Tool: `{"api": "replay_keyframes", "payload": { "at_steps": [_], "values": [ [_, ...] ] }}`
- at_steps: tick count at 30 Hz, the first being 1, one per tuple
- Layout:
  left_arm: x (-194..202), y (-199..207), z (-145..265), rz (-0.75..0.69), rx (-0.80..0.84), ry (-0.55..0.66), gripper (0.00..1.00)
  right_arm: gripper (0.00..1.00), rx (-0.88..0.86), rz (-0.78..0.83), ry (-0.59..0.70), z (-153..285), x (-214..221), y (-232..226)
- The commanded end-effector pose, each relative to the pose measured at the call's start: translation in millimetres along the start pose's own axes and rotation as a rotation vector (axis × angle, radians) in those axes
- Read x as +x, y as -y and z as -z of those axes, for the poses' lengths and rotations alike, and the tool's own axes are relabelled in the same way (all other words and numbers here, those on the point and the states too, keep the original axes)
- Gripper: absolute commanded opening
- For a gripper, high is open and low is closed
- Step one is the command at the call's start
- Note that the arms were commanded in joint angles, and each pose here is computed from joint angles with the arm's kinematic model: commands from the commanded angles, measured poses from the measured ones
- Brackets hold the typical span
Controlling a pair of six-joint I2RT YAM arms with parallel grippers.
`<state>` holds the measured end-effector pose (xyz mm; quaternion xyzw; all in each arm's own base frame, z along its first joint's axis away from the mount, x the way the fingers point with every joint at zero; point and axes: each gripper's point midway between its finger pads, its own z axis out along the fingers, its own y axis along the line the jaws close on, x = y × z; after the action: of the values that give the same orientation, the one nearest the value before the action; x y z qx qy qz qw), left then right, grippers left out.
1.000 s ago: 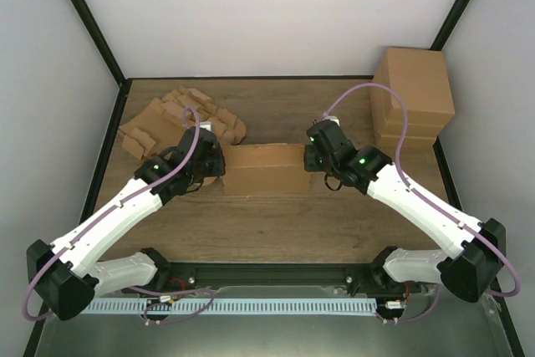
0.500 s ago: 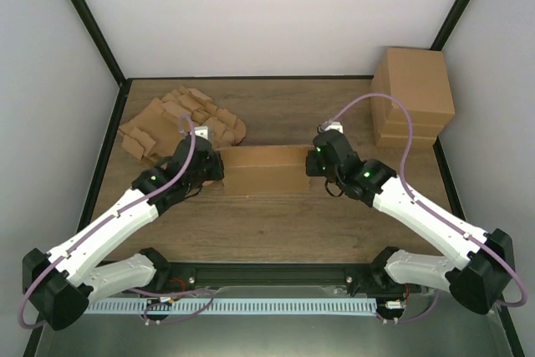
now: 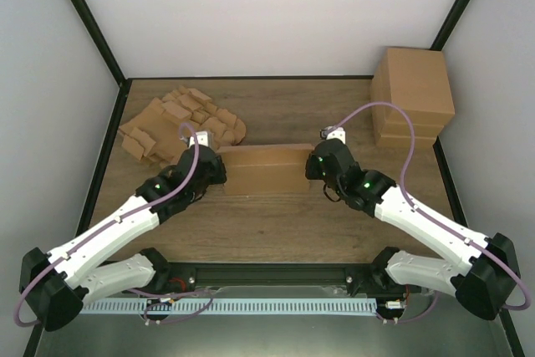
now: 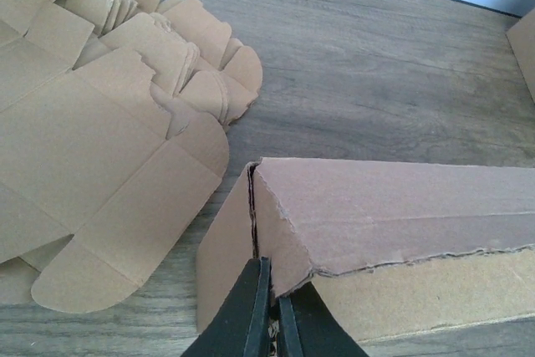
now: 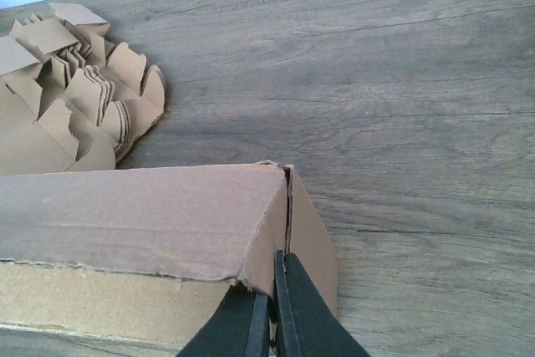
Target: Fold the paper box
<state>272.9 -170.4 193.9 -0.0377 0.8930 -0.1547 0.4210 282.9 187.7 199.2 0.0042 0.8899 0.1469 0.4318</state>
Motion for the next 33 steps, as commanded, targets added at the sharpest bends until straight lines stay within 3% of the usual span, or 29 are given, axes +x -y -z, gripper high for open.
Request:
{"api": "replay_keyframes", "payload": {
  "at_steps": [1,3,8,13,23,28,29,30,31,32,33],
  "values": [
    [56.1,-16.8,-3.8,-0.037,-0.051,-0.204,0.04,0.01,0.088,0.051,-0.223,-7.2,62.9,25.1],
    [49.3,-13.1,0.3,-0.039,-0.041,-0.192,0.06,0.03,0.080,0.051,-0.204,-2.3,53.8,22.3],
    [26.3,-4.3,15.9,-0.046,-0.034,-0.170,0.40,0.25,0.017,0.062,-0.165,16.9,23.9,4.6],
    [-3.3,7.1,41.2,-0.042,0.002,-0.127,0.66,0.41,-0.032,0.090,-0.158,37.4,-1.8,-10.2],
    [-51.9,20.4,65.0,-0.077,0.033,-0.099,0.80,0.52,-0.137,0.115,-0.178,52.1,-45.4,-25.0],
    [-76.7,27.2,56.2,-0.094,0.066,-0.098,0.76,0.52,-0.167,0.108,-0.129,49.3,-74.7,-34.3],
    [-80.0,33.2,52.8,-0.097,0.098,-0.111,0.69,0.51,-0.192,0.101,-0.132,47.3,-79.6,-39.8],
    [-80.6,42.6,50.8,-0.094,0.158,-0.137,0.58,0.44,-0.228,0.093,-0.129,48.3,-85.2,-46.5],
    [-85.0,47.5,48.4,-0.088,0.191,-0.140,0.41,0.36,-0.272,0.084,-0.125,49.5,-90.4,-53.8],
    [-88.1,54.3,47.4,-0.077,0.242,-0.147,0.24,0.15,-0.326,0.074,-0.123,51.7,-93.7,-61.5],
    [-87.8,63.1,48.1,-0.063,0.314,-0.166,0.12,0.04,-0.374,0.064,-0.121,52.4,-96.8,-67.4]
  ]
}}
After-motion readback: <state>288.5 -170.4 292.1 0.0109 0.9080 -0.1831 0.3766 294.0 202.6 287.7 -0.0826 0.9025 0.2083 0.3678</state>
